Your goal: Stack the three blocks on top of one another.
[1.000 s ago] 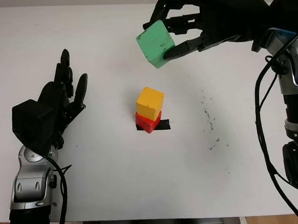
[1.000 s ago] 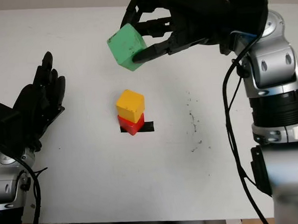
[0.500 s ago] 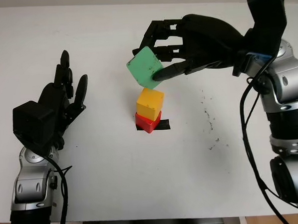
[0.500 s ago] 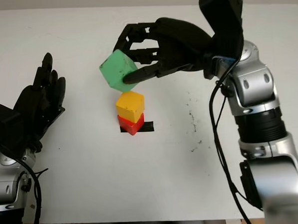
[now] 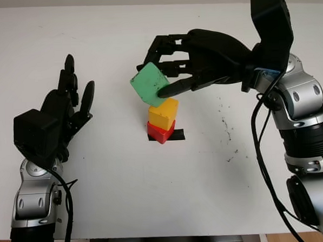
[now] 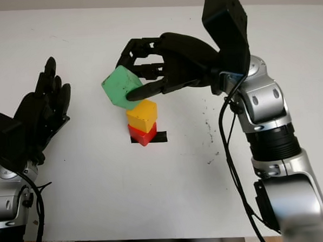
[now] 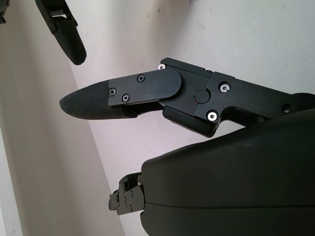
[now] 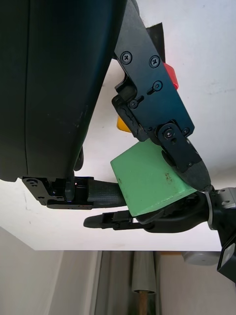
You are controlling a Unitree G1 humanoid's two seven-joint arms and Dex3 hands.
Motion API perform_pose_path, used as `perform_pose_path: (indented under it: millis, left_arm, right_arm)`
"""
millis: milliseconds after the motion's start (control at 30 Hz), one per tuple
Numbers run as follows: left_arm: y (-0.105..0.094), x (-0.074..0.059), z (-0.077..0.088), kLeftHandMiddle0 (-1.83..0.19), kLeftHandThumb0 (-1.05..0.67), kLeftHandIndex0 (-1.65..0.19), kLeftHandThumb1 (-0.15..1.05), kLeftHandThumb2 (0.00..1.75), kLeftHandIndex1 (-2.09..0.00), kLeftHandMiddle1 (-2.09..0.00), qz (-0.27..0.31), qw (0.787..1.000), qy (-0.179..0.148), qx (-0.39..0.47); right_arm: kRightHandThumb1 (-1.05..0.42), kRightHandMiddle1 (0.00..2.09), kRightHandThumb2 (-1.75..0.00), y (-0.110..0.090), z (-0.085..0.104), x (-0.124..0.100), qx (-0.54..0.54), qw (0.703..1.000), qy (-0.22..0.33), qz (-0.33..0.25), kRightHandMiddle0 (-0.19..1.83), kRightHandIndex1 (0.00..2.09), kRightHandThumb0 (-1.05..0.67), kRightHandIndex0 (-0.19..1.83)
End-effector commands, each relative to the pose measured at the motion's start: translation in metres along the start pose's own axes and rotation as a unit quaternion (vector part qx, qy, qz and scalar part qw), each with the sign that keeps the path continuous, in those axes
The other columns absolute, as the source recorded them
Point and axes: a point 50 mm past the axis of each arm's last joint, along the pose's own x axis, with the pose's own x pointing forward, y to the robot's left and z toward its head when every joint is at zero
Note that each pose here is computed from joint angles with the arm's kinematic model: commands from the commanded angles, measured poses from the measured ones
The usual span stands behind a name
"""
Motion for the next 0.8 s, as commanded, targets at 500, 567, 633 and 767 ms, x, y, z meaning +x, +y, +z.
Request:
perform_pose_path:
  millis: [500, 567, 633, 767]
  left_arm:
    - [0.002, -0.005, 0.002, 0.18, -0.80, 0.17, 1.05, 0.57, -0.05, -0.05, 0.002, 1.000, -0.003, 0.005]
    - [0.002, -0.005, 0.002, 0.18, -0.80, 0.18, 1.05, 0.58, -0.05, -0.05, 0.000, 1.000, -0.003, 0.004]
    - [0.001, -0.005, 0.002, 0.18, -0.79, 0.18, 1.05, 0.58, -0.05, -0.05, -0.001, 1.000, -0.004, 0.001]
    - [0.002, -0.005, 0.002, 0.18, -0.79, 0.18, 1.05, 0.58, -0.05, -0.05, -0.002, 1.000, -0.002, 0.005]
  right_arm:
    - [-0.94, 1.67, -0.05, 0.002, -0.016, 0.002, -0.006, 1.000, 0.013, -0.014, 0.41, 0.05, -0.49, 0.34]
    - [-0.94, 1.66, -0.05, 0.003, -0.018, 0.003, -0.008, 1.000, 0.014, -0.014, 0.41, 0.05, -0.49, 0.34]
    - [-0.94, 1.66, -0.05, 0.002, -0.019, 0.003, -0.011, 1.000, 0.016, -0.015, 0.41, 0.05, -0.49, 0.33]
    - [-0.94, 1.65, -0.05, 0.002, -0.021, 0.003, -0.019, 1.000, 0.017, -0.017, 0.40, 0.05, -0.50, 0.33]
